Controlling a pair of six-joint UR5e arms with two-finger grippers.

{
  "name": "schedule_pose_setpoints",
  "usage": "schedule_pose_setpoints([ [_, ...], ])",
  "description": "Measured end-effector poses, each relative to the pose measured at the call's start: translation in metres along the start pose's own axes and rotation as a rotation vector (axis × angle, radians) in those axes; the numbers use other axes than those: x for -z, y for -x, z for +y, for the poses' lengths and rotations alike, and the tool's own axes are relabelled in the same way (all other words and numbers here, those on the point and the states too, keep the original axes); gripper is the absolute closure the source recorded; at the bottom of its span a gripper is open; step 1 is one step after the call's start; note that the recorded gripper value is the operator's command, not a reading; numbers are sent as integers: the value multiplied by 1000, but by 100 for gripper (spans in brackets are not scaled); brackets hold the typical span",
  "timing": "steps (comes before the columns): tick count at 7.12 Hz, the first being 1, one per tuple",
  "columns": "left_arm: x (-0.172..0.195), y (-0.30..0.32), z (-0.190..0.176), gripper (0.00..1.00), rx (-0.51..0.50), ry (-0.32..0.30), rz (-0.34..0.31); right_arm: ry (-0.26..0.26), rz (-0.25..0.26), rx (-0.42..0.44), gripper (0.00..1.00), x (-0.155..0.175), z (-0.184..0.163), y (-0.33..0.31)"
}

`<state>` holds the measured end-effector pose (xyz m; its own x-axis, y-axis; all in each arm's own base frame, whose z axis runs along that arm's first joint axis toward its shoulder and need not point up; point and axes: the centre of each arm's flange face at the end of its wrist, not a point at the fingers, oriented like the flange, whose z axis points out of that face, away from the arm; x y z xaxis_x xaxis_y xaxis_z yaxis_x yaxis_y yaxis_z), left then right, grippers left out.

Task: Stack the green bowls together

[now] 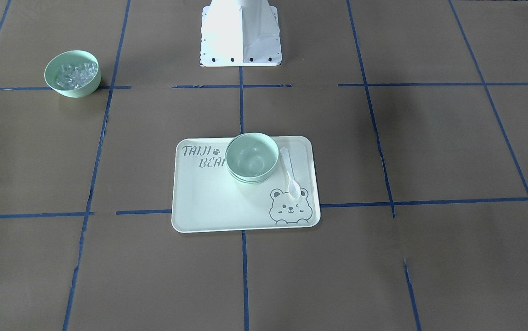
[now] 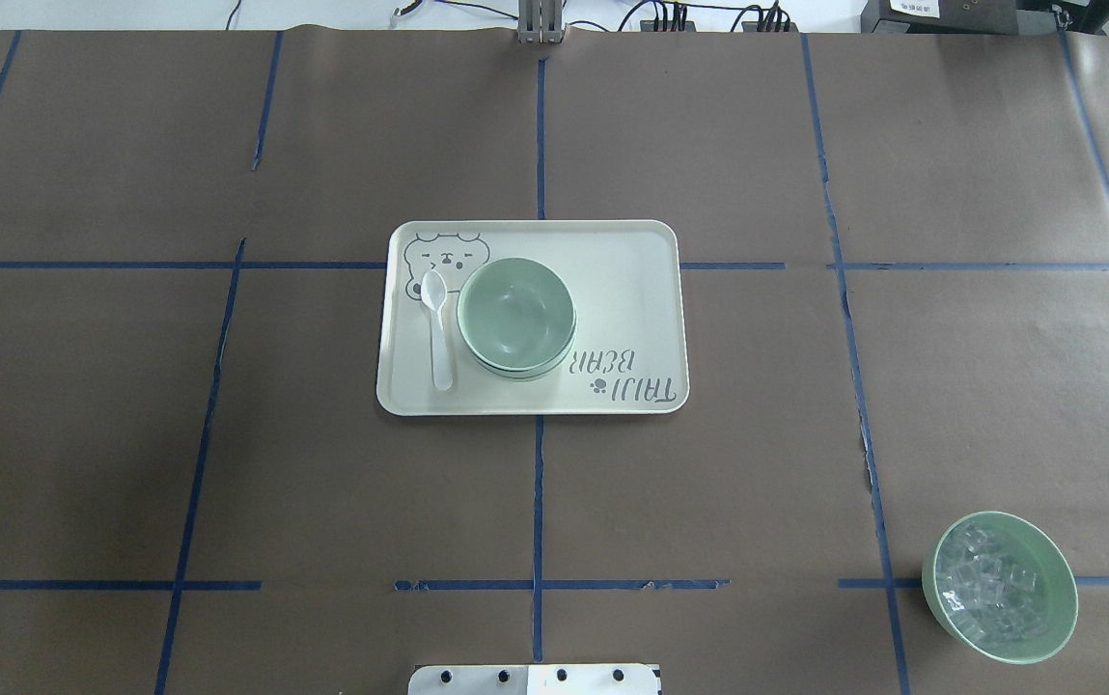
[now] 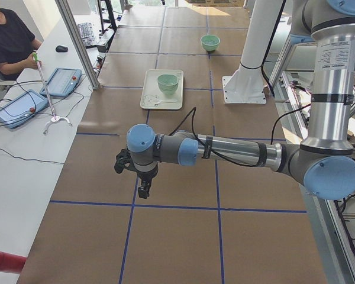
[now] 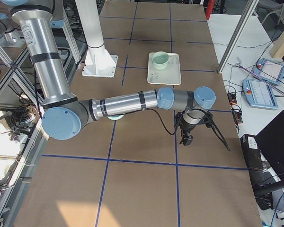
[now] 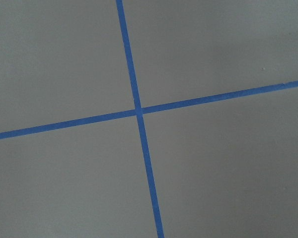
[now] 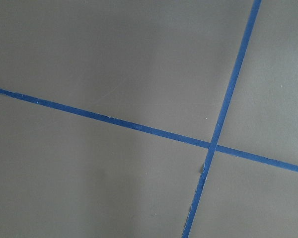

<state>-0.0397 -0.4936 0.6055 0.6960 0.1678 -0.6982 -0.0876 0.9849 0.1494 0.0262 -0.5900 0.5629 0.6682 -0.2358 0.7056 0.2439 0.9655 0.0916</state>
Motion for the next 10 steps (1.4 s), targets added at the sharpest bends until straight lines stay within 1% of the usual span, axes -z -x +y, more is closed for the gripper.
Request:
schedule_pose_setpoints([
  [2, -5, 5, 8, 0, 15, 10, 2, 9, -1, -6, 0, -6, 7, -5],
  [4, -5, 5, 9, 0, 18, 12, 2, 24, -5, -14, 0, -19, 23, -14],
  [5, -5, 5, 10, 0, 17, 11, 2, 16, -2, -6, 0, -25, 30, -19],
  [6, -4, 4, 10, 0, 18, 10, 2, -5, 5, 12, 0, -30, 38, -22],
  [7, -4, 4, 10, 0, 18, 9, 2, -23, 22, 32, 0, -30, 48, -21],
  [8, -3, 4, 10, 0, 18, 8, 2, -39, 50, 52, 0, -25, 58, -15],
  [9, -3, 4, 10, 0, 18, 7, 2, -49, 67, 65, 0, -21, 66, -10],
  [10, -3, 4, 9, 0, 17, 8, 2, -52, 72, 68, 0, -19, 69, -7],
])
